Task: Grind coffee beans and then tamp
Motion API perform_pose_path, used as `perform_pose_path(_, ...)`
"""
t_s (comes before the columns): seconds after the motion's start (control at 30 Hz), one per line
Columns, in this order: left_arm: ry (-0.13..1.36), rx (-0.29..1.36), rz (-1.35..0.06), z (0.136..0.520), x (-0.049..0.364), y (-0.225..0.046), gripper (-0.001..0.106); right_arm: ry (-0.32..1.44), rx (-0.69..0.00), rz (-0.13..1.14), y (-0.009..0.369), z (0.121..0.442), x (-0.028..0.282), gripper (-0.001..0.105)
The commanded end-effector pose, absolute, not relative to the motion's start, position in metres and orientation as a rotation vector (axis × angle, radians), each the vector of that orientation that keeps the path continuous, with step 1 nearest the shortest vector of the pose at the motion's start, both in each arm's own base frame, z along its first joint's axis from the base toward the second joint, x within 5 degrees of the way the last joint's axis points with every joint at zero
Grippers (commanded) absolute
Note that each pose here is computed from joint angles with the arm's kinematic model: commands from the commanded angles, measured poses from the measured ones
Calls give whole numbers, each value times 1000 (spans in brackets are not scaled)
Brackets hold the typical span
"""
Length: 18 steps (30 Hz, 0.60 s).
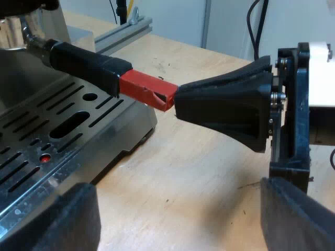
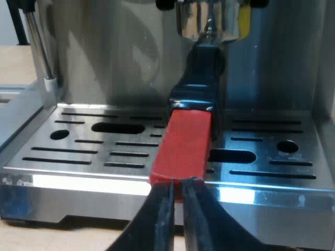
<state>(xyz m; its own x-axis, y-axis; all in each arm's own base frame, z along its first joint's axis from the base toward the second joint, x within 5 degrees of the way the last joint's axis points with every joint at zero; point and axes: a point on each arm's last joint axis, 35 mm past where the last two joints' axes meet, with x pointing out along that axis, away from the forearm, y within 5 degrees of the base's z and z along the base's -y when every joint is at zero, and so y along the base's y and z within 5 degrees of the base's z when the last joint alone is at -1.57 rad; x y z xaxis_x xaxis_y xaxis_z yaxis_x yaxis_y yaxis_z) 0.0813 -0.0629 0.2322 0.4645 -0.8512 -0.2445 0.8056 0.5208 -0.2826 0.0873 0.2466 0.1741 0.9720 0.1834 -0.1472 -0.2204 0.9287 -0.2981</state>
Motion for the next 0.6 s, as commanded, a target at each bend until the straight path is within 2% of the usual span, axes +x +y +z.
perform_pose_path(0.03,358,-132,-1022,235,82,-63,66,91,-283,142,247,181,87,8)
perform_pose_path(0.3,356,-132,-1022,235,82,-63,66,87,-342,143,248,176,73,8)
perform_pose_path(0.5,356,-132,-1024,235,82,-64,66,81,-342,179,250,177,64,12)
perform_pose_path(0.57,356,-132,-1024,235,82,-64,66,76,-336,196,251,180,60,17)
perform_pose_path(0.6,356,-132,-1024,235,82,-64,66,64,-314,202,249,187,54,31)
